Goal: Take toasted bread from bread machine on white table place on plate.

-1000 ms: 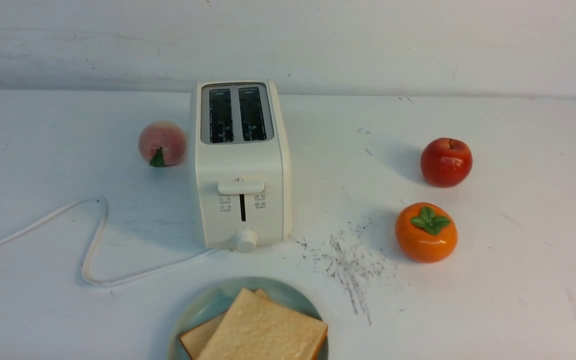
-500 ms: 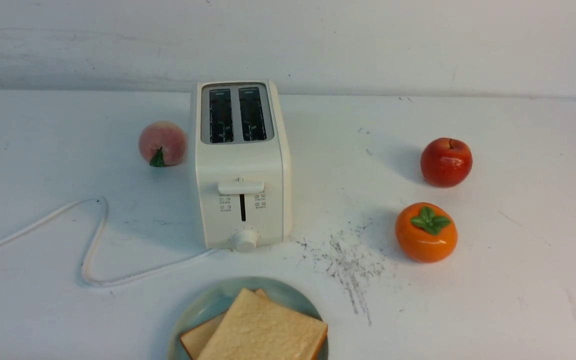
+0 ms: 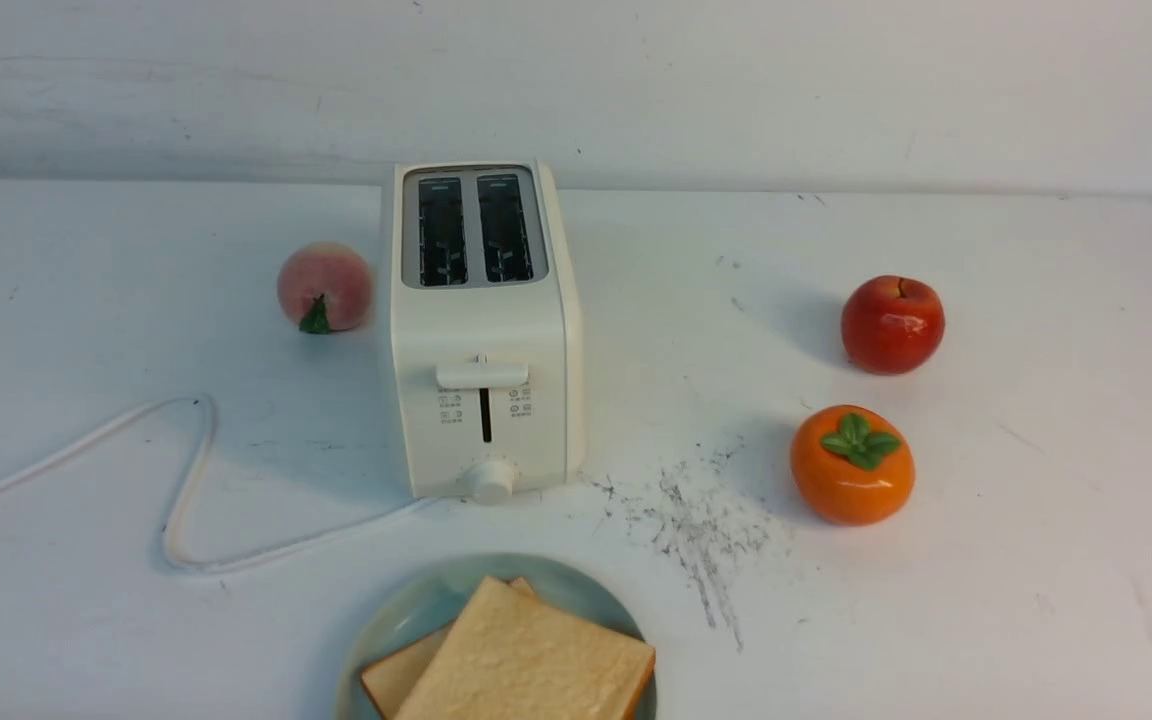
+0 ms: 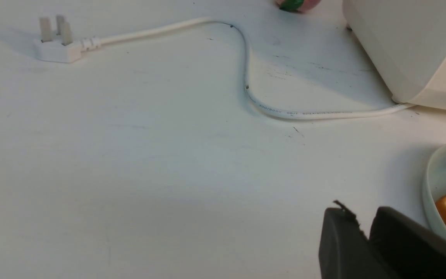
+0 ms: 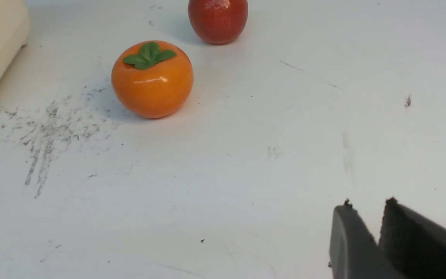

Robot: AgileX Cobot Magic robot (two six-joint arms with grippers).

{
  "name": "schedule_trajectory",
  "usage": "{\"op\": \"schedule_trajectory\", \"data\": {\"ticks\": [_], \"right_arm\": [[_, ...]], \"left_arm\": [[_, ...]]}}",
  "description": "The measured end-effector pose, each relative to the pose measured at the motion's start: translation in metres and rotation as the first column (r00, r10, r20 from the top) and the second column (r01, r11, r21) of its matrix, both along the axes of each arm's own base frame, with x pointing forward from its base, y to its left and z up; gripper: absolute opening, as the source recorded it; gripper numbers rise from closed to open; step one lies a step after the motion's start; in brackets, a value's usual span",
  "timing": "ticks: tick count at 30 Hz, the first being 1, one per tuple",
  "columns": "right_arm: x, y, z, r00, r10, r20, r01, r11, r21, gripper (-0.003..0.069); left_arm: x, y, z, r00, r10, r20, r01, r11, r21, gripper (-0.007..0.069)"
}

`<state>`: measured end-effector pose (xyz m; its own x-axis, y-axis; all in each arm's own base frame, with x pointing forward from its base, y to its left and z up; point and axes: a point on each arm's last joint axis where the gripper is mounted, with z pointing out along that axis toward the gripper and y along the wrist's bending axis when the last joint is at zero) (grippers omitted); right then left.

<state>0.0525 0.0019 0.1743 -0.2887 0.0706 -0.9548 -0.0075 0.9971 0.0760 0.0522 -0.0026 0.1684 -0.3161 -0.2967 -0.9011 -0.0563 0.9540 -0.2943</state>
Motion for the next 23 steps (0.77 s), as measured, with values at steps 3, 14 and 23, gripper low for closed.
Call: {"op": "schedule_trajectory", "data": {"ticks": [3, 14, 23], "right_arm": [[0.0, 0.0, 0.0, 1.0, 0.0, 0.0, 0.0, 1.0, 0.0, 0.0134], [0.0, 0.0, 0.0, 1.0, 0.0, 0.0, 0.0, 1.0, 0.0, 0.014], [0.0, 0.0, -0.0001, 1.0, 0.0, -0.001, 0.0, 1.0, 0.0, 0.0149]], "left_arm": [[0.0, 0.0, 0.0, 1.0, 0.0, 0.0, 0.0, 1.0, 0.0, 0.0113], [0.0, 0.0, 0.0, 1.0, 0.0, 0.0, 0.0, 1.0, 0.0, 0.0125], [0.0, 0.0, 0.0, 1.0, 0.0, 0.0, 0.0, 1.0, 0.0, 0.0134]]}}
